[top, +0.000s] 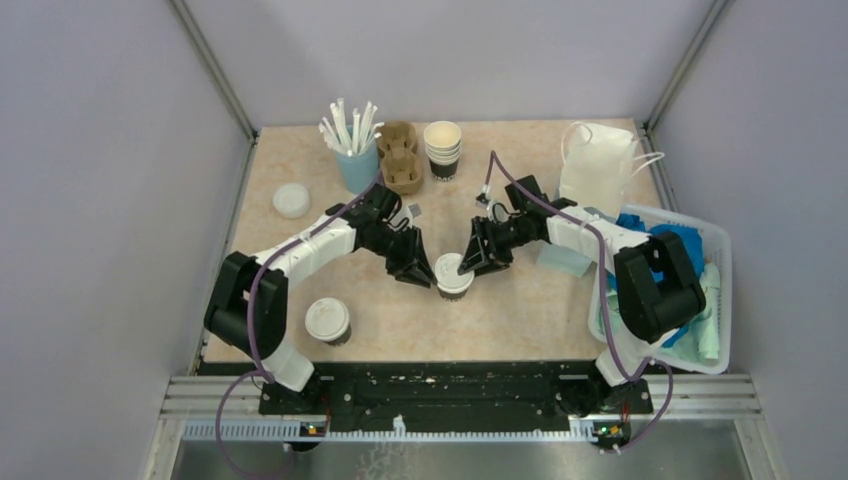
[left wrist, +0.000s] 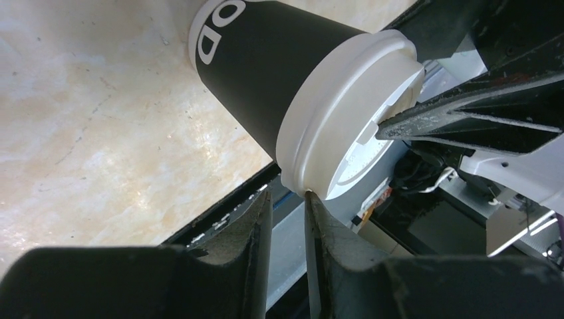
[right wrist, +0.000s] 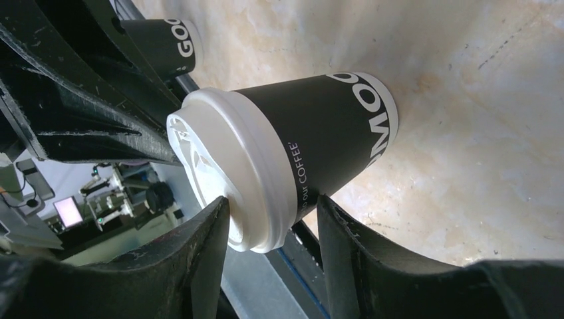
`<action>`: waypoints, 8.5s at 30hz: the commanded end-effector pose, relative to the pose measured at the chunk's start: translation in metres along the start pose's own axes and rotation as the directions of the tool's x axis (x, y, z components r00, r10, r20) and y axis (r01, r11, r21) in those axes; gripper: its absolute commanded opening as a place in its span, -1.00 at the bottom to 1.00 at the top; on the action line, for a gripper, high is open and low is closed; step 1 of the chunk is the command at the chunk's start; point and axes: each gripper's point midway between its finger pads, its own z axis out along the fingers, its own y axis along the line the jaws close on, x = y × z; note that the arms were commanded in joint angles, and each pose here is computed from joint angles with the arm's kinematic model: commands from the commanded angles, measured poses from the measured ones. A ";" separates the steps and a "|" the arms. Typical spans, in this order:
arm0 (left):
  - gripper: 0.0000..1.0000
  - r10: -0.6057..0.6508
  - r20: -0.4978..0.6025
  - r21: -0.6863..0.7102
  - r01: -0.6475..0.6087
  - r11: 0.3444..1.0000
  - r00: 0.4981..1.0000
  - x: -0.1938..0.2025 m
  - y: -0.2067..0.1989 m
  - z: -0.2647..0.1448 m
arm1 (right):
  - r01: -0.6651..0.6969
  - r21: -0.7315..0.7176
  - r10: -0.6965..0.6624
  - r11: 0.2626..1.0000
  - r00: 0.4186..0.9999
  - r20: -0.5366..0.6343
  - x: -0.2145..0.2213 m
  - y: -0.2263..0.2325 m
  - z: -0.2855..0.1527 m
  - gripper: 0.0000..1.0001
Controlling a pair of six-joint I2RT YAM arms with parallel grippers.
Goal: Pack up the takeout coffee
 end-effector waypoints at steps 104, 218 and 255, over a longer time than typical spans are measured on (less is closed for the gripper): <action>-0.03 0.228 0.128 -0.359 -0.169 0.918 0.965 -0.047 -0.004 -0.040 | 0.123 0.102 -0.129 0.987 0.990 0.055 -0.026 0.022 -0.034 0.40; 0.85 0.379 0.766 -0.288 -0.249 0.925 0.519 0.008 -0.108 -0.271 | 0.961 0.274 -0.974 0.032 -0.031 0.223 -0.271 0.067 0.093 0.02; 0.87 0.352 0.759 -0.262 -0.237 0.935 0.548 0.007 -0.110 -0.266 | 0.974 0.169 -0.941 0.153 0.092 0.326 -0.274 0.069 0.112 -0.95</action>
